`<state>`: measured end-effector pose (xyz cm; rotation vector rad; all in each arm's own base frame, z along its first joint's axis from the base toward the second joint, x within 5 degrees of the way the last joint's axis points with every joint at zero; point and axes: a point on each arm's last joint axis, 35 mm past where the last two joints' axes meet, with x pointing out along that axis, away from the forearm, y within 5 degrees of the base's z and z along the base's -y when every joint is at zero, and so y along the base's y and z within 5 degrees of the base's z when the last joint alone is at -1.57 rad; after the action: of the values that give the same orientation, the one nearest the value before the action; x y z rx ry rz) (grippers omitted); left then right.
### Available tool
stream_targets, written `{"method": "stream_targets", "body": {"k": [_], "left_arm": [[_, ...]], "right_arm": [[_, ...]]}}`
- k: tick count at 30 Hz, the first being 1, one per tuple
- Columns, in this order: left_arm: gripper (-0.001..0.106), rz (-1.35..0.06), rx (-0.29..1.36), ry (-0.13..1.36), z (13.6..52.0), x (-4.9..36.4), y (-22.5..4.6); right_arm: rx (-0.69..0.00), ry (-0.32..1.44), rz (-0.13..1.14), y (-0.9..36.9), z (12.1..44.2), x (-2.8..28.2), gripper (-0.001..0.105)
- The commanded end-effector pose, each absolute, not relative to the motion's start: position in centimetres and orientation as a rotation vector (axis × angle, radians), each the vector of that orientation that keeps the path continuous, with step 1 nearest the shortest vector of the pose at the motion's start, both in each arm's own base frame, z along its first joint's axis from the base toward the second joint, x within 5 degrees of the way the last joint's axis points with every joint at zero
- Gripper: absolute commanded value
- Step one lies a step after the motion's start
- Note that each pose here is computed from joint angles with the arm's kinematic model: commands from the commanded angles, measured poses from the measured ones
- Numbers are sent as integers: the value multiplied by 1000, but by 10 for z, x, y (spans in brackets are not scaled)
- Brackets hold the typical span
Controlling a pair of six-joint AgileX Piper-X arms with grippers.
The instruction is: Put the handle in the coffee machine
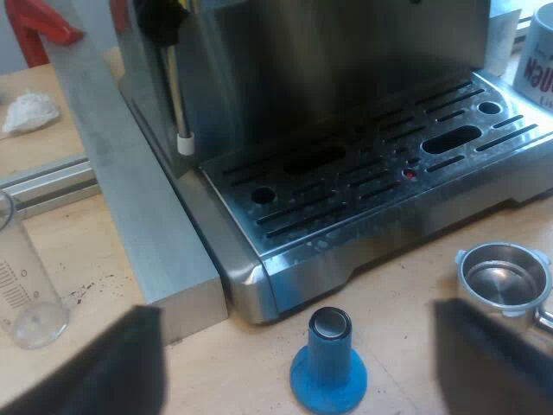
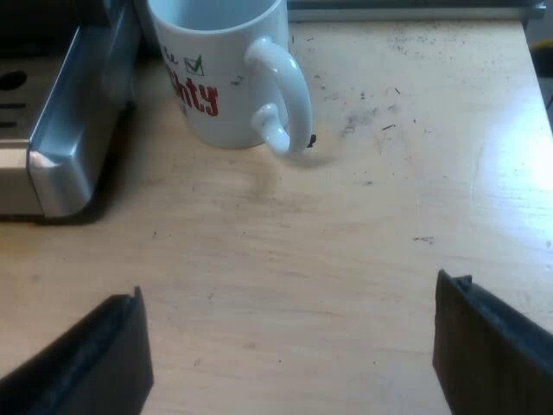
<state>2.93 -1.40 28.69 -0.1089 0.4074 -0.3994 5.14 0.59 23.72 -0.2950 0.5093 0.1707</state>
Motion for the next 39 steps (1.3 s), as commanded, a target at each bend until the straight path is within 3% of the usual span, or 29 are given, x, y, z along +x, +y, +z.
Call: {"method": "stream_targets", "body": {"k": [1, 10, 23, 39], "left_arm": [[81, -381, -154, 418, 288, 32, -14], [77, -418, -197, 390, 303, 24, -15], [77, -604, -155, 549, 328, 41, -25], [77, -890, -2, 727, 321, 58, -51]], "right_arm": [[-334, 530, 189, 5, 242, 47, 70], [-364, 729, 273, 9, 273, 51, 70], [-533, 931, 556, 44, 325, 92, 70], [-636, 1085, 778, 106, 316, 106, 70]]}}
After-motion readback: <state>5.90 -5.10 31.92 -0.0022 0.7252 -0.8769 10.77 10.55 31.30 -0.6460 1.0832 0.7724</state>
